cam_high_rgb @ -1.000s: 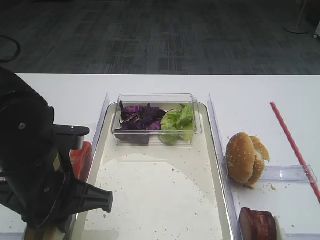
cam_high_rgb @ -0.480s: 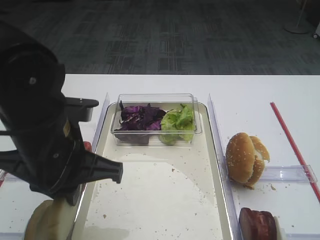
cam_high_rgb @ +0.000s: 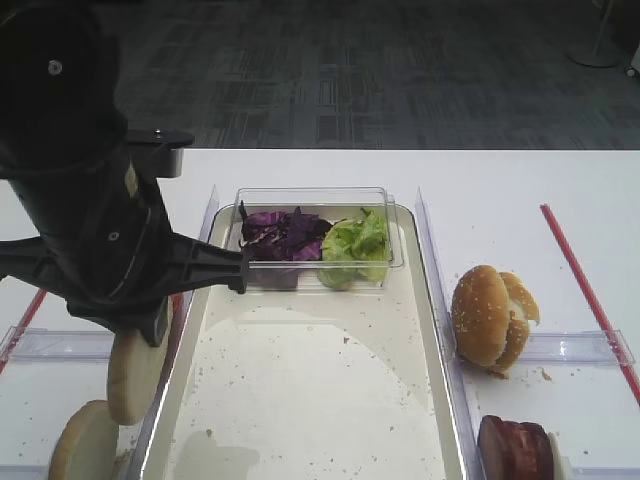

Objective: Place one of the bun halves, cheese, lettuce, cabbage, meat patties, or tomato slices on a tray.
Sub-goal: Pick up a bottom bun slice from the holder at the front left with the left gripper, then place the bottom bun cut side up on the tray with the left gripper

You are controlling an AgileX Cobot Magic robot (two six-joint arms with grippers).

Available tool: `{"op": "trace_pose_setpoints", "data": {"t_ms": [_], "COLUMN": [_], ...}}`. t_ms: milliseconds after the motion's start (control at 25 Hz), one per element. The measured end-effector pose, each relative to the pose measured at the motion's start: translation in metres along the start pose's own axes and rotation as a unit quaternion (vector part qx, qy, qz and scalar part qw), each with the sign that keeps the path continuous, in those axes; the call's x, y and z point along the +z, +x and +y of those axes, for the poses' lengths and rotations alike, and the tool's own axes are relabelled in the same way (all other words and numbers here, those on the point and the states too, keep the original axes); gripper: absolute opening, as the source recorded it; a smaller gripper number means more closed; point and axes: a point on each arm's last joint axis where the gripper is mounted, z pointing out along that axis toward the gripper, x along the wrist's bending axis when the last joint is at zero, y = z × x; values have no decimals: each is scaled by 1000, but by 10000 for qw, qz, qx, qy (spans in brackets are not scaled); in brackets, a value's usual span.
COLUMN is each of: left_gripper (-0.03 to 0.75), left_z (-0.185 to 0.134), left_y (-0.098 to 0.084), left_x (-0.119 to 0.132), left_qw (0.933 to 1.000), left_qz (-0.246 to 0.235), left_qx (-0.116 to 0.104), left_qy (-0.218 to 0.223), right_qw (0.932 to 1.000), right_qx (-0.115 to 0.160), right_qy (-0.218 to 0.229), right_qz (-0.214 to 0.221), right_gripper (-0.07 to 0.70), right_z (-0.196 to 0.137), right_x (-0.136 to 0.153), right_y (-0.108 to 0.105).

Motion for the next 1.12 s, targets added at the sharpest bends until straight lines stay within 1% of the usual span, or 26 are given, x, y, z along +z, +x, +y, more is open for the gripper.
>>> {"op": "trace_pose_setpoints", "data": {"t_ms": [160, 240, 440, 560, 720, 840, 920, 1000, 1040, 1120], "left_gripper": [60, 60, 60, 60, 60, 59, 59, 59, 59, 59], "left_z": [5, 9, 20, 24, 27, 27, 27, 27, 27, 26], "left_y": [9, 14, 27, 34, 35, 31, 26, 18, 15, 6], "left_x": [1, 2, 3, 4, 5, 4, 4, 2, 1, -2], "left_qw": [10000, 10000, 9999, 9998, 9993, 9982, 9961, 9914, 9883, 9797], "left_qz": [27, 21, -117, -169, -345, -581, -861, -1273, -1473, -1942], "left_qx": [8, -34, -107, -92, -47, 73, 171, 274, 358, 468], "left_qy": [23, 3, -56, -75, -120, -107, -125, -126, -155, -170], "right_qw": [10000, 10000, 10000, 10000, 10000, 10000, 10000, 10000, 10000, 10000], "right_qx": [0, 0, 0, 0, 0, 0, 0, 0, 0, 0], "right_qy": [0, 0, 0, 0, 0, 0, 0, 0, 0, 0], "right_qz": [0, 0, 0, 0, 0, 0, 0, 0, 0, 0], "right_gripper": [176, 176, 176, 176, 176, 176, 176, 176, 176, 176], "right_z": [0, 0, 0, 0, 0, 0, 0, 0, 0, 0], "right_x": [0, 0, 0, 0, 0, 0, 0, 0, 0, 0], "right_y": [0, 0, 0, 0, 0, 0, 0, 0, 0, 0]}}
